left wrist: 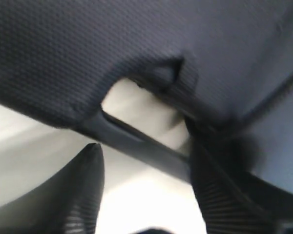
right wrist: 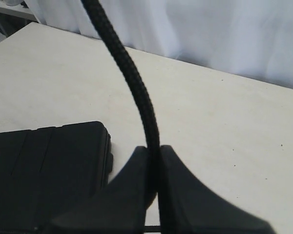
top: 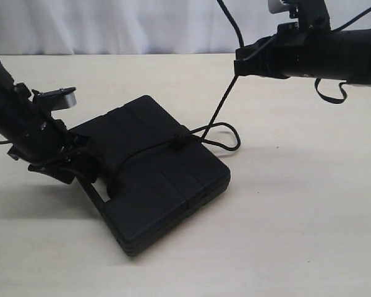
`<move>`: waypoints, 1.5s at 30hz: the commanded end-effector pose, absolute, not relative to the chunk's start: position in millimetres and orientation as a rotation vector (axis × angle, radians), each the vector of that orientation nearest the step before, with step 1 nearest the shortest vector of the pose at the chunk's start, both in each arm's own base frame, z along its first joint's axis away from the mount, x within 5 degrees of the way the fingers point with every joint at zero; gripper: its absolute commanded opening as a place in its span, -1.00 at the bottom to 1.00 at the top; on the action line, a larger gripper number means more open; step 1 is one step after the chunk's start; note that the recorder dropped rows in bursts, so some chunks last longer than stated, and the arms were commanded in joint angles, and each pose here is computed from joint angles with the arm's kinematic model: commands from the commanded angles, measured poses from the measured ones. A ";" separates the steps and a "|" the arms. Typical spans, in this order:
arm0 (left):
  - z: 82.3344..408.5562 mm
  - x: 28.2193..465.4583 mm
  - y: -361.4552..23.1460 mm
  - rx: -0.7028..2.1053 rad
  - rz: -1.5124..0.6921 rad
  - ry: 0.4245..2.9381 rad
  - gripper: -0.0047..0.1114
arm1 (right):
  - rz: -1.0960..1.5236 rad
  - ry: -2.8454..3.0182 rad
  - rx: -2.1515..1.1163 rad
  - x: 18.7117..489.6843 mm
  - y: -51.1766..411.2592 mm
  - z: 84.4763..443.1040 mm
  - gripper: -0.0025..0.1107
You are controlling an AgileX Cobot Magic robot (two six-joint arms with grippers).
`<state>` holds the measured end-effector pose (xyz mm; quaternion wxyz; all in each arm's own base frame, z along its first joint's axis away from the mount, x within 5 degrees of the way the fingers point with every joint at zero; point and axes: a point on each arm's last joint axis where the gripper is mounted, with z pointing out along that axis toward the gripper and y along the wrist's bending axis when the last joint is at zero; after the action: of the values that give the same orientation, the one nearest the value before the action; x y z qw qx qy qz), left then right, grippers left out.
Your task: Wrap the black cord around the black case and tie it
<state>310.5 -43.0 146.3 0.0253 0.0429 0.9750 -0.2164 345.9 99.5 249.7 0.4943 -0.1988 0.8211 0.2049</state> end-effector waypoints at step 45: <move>163.6 347.9 21.5 -0.134 -0.447 2.742 -0.92 | 0.151 2.171 0.350 322.0 -73.4 212.4 -0.88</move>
<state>342.5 11.6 165.2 0.1552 -0.0523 0.9682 -0.1891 326.9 -45.0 220.6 0.4616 0.0932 0.8738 0.1210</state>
